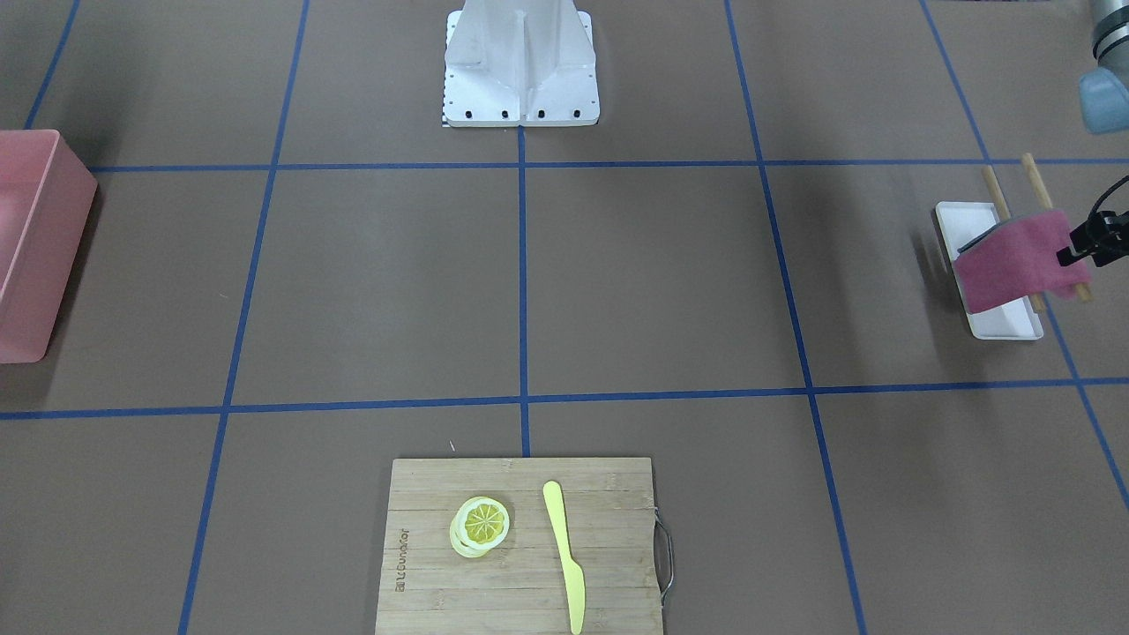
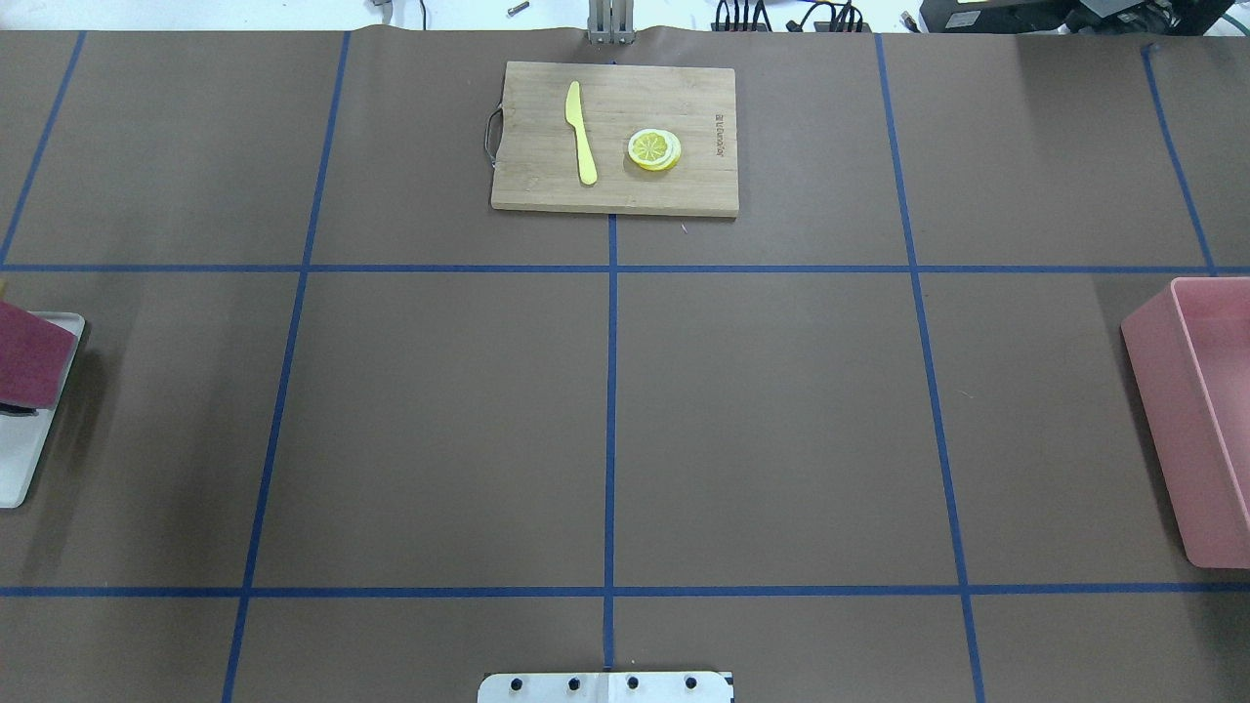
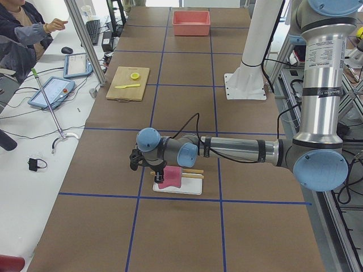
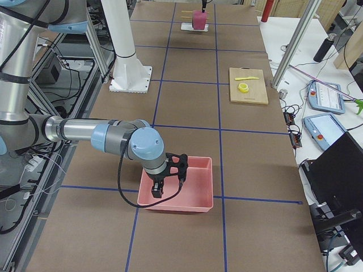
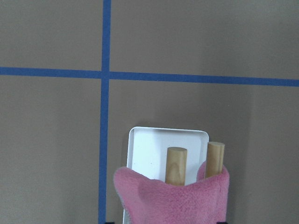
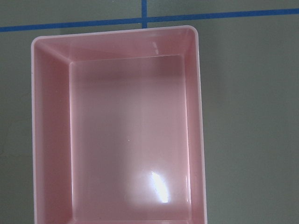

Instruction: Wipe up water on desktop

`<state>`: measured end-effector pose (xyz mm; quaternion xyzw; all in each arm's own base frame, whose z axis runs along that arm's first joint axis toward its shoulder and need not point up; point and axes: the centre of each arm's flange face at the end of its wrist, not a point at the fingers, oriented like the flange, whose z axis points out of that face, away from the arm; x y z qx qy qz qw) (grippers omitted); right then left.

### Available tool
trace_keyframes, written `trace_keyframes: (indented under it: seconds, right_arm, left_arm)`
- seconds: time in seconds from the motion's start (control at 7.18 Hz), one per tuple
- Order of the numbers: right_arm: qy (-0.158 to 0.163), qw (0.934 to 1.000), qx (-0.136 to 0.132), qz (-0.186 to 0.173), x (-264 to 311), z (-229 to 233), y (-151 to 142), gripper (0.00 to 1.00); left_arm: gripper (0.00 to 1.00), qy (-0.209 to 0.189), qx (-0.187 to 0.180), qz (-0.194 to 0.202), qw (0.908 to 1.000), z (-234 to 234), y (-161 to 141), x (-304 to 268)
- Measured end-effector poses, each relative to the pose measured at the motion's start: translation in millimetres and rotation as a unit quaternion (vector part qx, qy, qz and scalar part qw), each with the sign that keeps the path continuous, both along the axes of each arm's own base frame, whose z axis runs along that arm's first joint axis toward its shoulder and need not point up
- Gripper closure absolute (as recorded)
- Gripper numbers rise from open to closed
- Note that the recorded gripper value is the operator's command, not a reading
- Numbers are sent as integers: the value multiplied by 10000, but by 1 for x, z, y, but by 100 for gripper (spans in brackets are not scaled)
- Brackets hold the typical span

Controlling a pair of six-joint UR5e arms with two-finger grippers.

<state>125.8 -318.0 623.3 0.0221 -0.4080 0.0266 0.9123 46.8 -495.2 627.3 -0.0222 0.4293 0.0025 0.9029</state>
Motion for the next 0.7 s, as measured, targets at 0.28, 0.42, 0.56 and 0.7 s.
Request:
trace_keyframes:
  seconds: [0.28, 0.42, 0.56, 0.7]
  right_arm:
    - [1, 10000, 13, -3, 0, -1, -1, 0]
    - [3, 10000, 24, -4, 0, -1, -1, 0]
    - [5, 10000, 34, -5, 0, -2, -2, 0]
    - [6, 10000, 40, -5, 0, -2, -3, 0]
  left_arm:
    - [96, 0, 1, 10, 10000, 0, 0, 1]
    - [100, 4, 6, 13, 10000, -1, 0, 1]
    - [100, 6, 6, 14, 10000, -2, 0, 2]
    - [100, 9, 8, 13, 10000, -3, 0, 1]
